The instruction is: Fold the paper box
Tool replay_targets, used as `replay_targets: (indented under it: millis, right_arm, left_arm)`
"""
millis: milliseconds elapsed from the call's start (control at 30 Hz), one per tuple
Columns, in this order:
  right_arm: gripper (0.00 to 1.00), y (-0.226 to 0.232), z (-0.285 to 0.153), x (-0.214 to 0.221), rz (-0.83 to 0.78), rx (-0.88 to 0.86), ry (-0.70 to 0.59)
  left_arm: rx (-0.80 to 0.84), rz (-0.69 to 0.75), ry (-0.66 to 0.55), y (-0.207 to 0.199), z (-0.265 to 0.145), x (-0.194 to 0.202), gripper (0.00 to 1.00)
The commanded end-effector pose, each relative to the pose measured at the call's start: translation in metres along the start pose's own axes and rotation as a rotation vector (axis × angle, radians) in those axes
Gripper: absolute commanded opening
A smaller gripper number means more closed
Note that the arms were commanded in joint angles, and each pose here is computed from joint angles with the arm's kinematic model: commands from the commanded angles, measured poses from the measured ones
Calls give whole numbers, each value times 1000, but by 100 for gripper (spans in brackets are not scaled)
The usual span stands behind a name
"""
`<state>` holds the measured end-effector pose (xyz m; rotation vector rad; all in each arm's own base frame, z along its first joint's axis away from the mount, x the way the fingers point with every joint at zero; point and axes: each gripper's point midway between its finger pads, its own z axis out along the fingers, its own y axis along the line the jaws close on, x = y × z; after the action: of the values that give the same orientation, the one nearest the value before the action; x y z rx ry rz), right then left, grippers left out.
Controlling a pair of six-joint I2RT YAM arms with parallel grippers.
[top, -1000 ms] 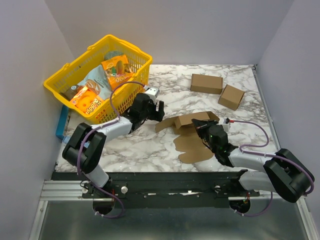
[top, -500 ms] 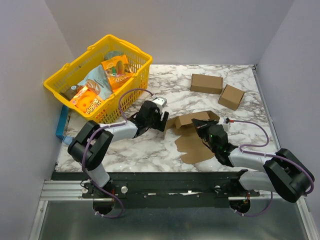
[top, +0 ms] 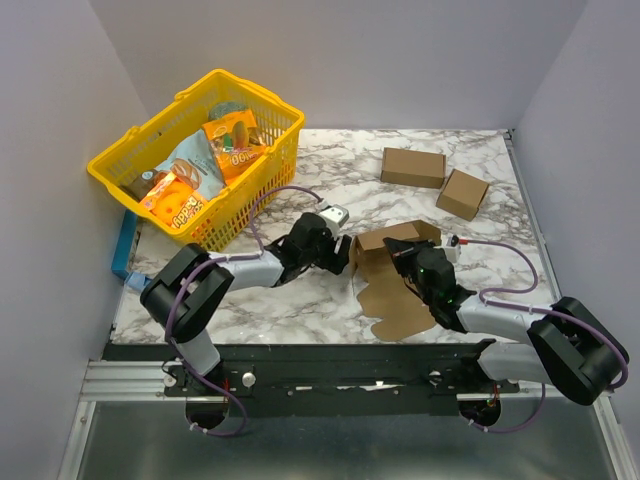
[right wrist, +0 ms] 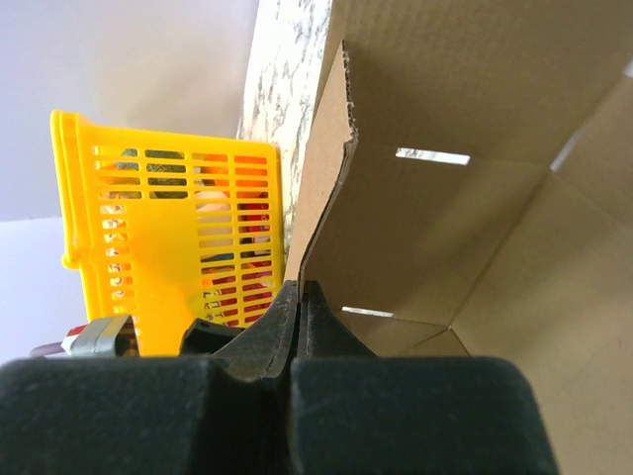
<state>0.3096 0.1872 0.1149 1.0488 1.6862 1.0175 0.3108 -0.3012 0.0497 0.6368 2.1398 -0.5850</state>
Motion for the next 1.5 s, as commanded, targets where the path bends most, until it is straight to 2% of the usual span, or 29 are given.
replay_targets:
  millis: [0,467,800,1200,1467]
  right_arm:
    - [4,-31,0,-1,-70,105,-14]
    - [4,-36,-1,-1,-70,122,-14]
    - [4,-36,-1,1,-73,118,-5]
    - [4,-48,-14,-6,-96,116,-16]
    - [5,-56,-25,-16,-122,121,-42]
  left_arm:
    - [98,-3,-26,-27,3,0,81]
    - [140,-49,-68,-61,-6,1,81]
    - [115,-84,-188,-62,-19,-20,81]
    - [199,-8,-224,-83,-19,-18,80]
    - [133,46,-214,-84,-12,-4,79]
